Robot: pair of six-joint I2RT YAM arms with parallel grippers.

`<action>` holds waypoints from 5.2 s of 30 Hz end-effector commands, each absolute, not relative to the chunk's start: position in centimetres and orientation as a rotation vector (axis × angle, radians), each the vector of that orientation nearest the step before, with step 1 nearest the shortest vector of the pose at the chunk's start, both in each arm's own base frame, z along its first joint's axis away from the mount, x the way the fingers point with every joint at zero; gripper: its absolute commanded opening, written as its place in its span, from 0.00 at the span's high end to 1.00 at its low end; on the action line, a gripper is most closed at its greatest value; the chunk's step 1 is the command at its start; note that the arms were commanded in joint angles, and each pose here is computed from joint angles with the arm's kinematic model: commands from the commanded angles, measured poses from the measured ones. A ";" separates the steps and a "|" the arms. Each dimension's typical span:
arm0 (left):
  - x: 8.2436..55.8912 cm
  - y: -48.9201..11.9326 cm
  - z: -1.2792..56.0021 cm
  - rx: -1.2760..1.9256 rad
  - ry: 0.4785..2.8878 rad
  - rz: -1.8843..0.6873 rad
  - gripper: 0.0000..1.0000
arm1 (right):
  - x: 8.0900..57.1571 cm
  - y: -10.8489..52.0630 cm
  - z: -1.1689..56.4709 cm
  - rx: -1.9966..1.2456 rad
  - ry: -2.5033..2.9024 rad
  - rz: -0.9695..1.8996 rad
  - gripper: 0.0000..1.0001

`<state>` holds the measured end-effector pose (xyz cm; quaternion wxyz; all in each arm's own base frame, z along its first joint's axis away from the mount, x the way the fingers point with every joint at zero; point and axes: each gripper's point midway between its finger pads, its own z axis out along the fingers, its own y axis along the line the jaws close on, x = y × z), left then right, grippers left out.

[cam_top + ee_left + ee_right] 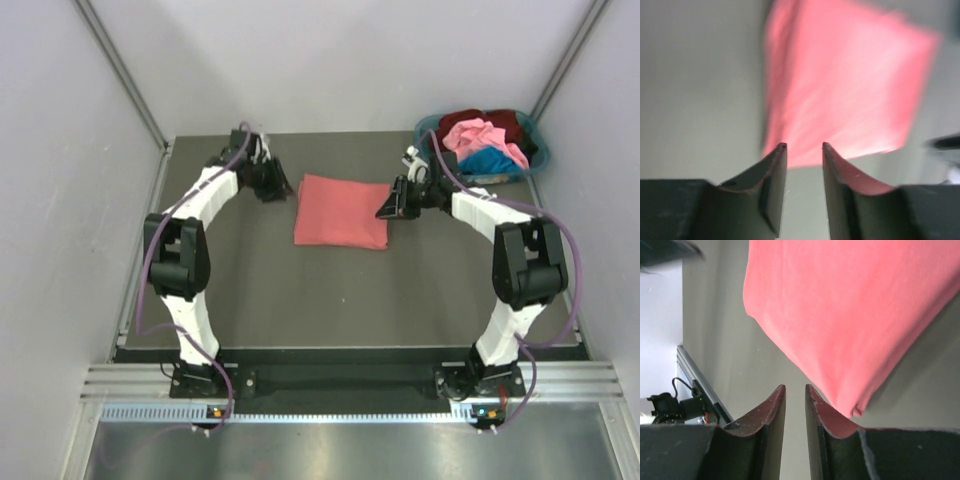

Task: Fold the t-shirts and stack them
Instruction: Fold the tshirt, then neatly place the folded tshirt to the corner

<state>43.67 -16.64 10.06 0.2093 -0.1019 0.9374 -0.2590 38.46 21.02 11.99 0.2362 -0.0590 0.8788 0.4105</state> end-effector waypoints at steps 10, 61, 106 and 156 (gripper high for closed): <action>53.1 -20.5 11.0 0.160 2.429 -0.836 0.55 | 38.9 20.5 11.7 -0.235 2.419 1.058 0.73; 55.7 -14.2 9.1 -0.282 2.290 -0.657 1.00 | 38.2 20.8 2.7 -0.101 2.442 0.955 0.90; 44.9 -16.7 5.9 -0.328 2.501 -0.929 0.60 | 50.7 24.3 7.7 -0.200 2.322 1.075 0.85; 47.8 -16.4 2.3 -0.242 2.595 -0.878 0.54 | 38.3 20.7 16.9 -0.206 2.288 0.738 0.65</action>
